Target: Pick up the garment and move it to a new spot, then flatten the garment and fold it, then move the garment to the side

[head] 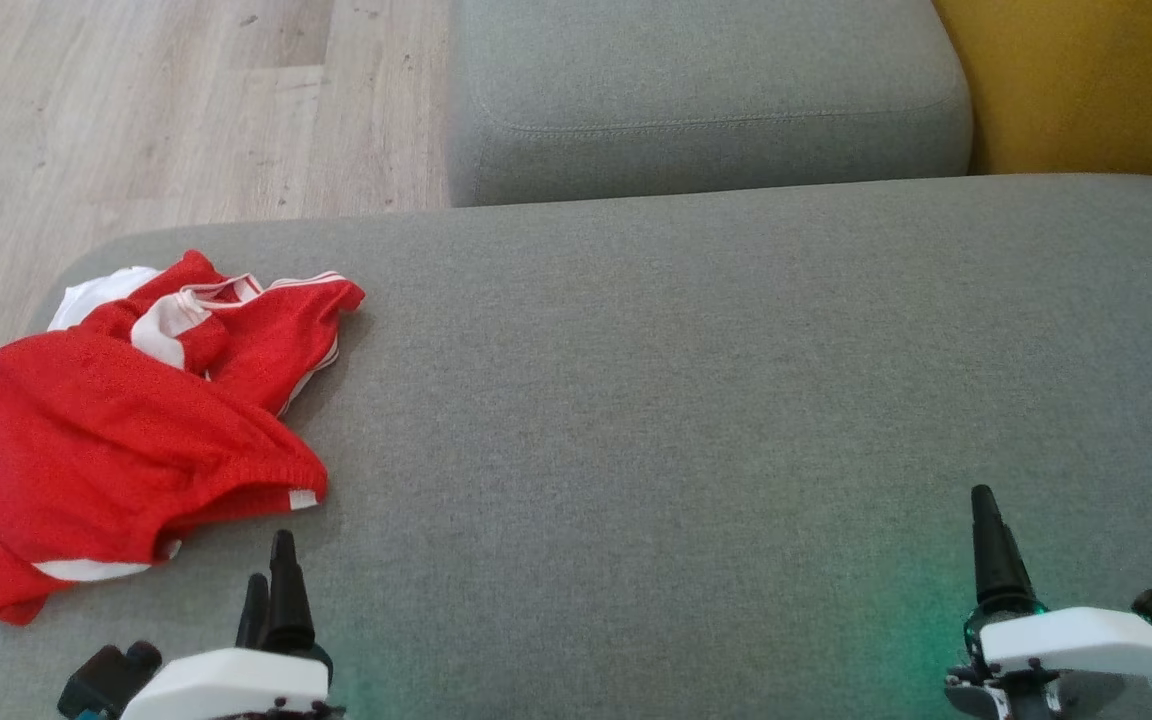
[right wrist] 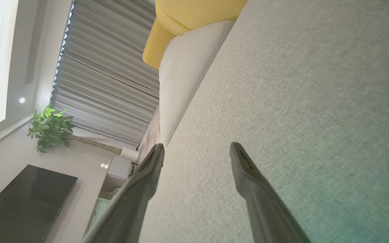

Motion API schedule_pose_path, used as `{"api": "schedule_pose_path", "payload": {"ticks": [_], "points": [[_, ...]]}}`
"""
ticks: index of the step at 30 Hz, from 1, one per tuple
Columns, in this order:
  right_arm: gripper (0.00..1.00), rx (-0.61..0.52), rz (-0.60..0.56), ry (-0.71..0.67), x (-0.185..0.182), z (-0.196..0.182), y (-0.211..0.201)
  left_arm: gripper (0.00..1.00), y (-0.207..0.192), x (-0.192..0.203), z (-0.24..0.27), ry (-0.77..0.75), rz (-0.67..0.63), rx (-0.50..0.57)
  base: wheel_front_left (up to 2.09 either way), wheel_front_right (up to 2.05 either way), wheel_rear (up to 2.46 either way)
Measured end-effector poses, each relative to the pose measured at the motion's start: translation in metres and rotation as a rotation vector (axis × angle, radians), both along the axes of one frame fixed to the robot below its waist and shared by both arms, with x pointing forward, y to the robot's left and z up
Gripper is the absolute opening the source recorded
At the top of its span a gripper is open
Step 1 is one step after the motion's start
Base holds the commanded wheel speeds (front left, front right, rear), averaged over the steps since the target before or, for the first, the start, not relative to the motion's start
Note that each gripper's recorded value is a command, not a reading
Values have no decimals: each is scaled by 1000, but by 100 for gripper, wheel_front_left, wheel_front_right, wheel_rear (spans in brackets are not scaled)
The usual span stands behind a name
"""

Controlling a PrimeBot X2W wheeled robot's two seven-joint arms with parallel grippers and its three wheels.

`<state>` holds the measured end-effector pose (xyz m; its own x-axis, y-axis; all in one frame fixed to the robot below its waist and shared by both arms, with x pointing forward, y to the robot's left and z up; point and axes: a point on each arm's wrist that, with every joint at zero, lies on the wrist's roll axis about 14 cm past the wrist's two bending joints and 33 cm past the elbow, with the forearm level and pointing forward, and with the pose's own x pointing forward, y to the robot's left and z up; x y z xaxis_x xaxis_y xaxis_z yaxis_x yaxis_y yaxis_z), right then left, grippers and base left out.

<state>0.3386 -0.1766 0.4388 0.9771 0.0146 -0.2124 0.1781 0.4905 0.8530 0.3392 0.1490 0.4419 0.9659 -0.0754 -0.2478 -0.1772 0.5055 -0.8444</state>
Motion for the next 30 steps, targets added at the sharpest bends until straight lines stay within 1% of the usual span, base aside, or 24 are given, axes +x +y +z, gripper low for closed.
{"api": "schedule_pose_path", "payload": {"ticks": [15, 26, 30], "points": [[100, -187, 69, -53, 2, 11, 13, 100, -11, 0, 12, -52, -46, 181, 0, 0, 0], [100, -334, 93, -103, 3, 23, 14, 100, -16, -2, 17, -81, -61, 303, 0, 0, 0], [100, -382, 107, -120, 2, 25, 17, 100, -18, -2, 23, -113, -74, 361, 0, 0, 0]]}}
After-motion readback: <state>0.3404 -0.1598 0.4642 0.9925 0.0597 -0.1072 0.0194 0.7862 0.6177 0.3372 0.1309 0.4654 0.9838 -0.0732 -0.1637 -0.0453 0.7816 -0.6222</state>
